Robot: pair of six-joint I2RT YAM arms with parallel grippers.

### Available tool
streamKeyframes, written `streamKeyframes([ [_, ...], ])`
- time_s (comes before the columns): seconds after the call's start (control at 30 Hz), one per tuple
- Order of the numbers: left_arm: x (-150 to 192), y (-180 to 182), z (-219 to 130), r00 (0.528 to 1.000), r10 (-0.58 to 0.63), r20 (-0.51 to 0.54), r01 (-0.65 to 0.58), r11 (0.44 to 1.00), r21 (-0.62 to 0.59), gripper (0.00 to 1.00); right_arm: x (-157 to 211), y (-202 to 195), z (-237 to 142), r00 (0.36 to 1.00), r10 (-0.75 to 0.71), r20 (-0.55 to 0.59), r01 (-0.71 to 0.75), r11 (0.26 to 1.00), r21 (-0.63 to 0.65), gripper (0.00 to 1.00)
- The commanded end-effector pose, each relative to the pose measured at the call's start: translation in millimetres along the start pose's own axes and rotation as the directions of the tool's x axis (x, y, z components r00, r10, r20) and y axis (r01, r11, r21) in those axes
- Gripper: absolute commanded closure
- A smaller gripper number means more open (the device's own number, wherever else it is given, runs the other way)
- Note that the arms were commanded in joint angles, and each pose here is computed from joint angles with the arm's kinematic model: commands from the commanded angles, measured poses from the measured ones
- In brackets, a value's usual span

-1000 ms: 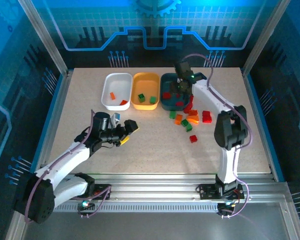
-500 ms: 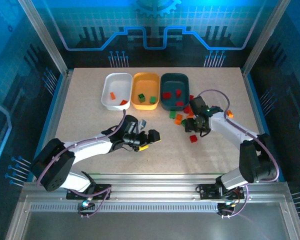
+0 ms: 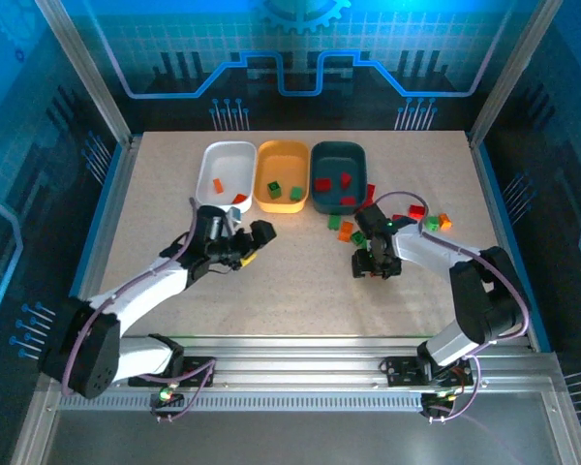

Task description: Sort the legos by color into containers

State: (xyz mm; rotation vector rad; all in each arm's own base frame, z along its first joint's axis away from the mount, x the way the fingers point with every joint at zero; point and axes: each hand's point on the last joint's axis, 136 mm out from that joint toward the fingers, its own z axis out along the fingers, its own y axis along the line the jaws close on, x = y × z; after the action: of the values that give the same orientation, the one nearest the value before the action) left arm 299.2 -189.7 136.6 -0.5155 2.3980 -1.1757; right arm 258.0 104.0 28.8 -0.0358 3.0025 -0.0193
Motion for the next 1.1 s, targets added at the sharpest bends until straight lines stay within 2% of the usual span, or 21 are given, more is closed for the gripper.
streamKeyframes([
  [0.0,2,16,-21,1.000,0.018,0.010,-0.017,0.999,-0.050,0.01,-1,-5,8,1.000,0.007,-0.015,-0.006,0.999,0.049,0.35],
  [0.1,-4,22,-35,0.999,0.005,0.046,-0.002,0.999,-0.054,0.01,-1,-7,14,1.000,0.003,-0.028,-0.001,0.998,0.065,0.42],
  [0.3,-10,32,-48,0.997,-0.025,0.073,0.029,0.998,-0.055,0.01,-2,-7,12,1.000,0.003,-0.005,-0.003,0.998,0.064,0.64],
  [0.43,-14,30,-51,0.996,-0.032,0.084,0.036,0.998,-0.043,0.01,-5,-9,-7,0.999,0.014,0.046,-0.016,0.998,0.054,0.68],
  [0.6,-13,28,-46,0.997,-0.050,0.063,0.052,0.998,-0.027,0.01,-20,-2,-56,0.986,0.018,0.168,-0.018,1.000,-0.002,0.68],
  [0.67,-19,32,-50,0.996,-0.047,0.081,0.052,0.997,-0.062,0.01,-40,3,-75,0.972,0.017,0.236,-0.011,1.000,-0.025,0.68],
  [0.73,-32,42,-65,0.987,-0.062,0.151,0.079,0.991,-0.110,0.01,-62,11,-84,0.961,0.007,0.276,0.003,0.999,-0.038,0.68],
  [0.83,-55,60,-94,0.947,-0.152,0.283,0.195,0.973,-0.128,0.01,-107,25,-89,0.949,-0.011,0.315,0.024,0.999,-0.038,0.69],
  [0.9,-61,70,-106,0.921,-0.216,0.325,0.263,0.958,-0.110,0.01,-138,32,-86,0.943,-0.010,0.332,0.025,0.999,-0.040,0.69],
  [1.07,-44,81,-96,0.921,-0.305,0.241,0.329,0.942,-0.068,0.01,-205,43,-66,0.946,0.016,0.323,0.003,0.998,-0.057,0.69],
])
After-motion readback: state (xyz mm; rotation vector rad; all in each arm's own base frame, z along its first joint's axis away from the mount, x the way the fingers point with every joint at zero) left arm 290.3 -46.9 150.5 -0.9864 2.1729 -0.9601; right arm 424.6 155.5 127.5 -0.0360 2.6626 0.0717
